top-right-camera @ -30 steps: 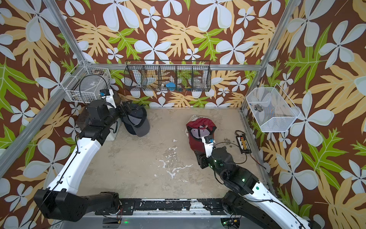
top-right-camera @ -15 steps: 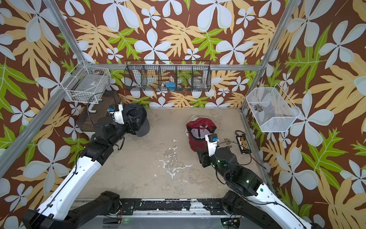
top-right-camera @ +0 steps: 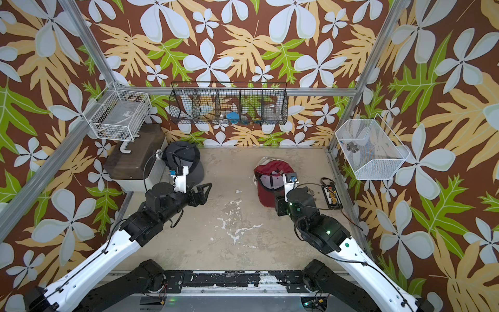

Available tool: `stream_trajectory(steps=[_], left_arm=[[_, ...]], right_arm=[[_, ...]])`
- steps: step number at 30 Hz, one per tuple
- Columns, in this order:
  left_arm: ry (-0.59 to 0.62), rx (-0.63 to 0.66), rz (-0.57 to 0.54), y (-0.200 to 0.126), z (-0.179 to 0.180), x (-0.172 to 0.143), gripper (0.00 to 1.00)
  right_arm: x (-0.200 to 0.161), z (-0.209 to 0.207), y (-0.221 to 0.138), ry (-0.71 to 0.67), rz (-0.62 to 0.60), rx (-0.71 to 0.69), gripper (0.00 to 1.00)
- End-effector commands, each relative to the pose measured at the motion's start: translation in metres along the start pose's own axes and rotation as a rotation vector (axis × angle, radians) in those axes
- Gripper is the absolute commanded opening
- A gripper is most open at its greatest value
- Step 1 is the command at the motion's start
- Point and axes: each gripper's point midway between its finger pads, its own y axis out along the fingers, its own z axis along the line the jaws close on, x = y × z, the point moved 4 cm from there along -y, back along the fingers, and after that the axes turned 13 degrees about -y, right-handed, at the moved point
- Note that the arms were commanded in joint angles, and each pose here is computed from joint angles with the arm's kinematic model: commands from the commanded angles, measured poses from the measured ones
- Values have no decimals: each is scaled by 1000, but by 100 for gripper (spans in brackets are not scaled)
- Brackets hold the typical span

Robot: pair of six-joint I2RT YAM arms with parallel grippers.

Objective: Open the adjustable buckle of the baseball cap
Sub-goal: Pick up the baseball cap.

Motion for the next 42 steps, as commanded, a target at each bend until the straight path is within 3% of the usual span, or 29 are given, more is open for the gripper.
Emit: stream_trajectory(steps=[1, 20, 26, 42], left_arm=[[-3, -10, 3, 3, -9, -9, 91], [48, -96, 178, -4, -40, -100, 90], [48, -120, 199, -9, -43, -112, 89], [38, -142, 200, -15, -40, -115, 89]], right_arm=[[2, -14, 13, 13, 3, 0, 56], [-16, -76, 96, 124, 147, -175, 54], [-27, -89, 120, 104, 199, -227, 53], [-39, -93, 181, 153, 265, -157, 50]])
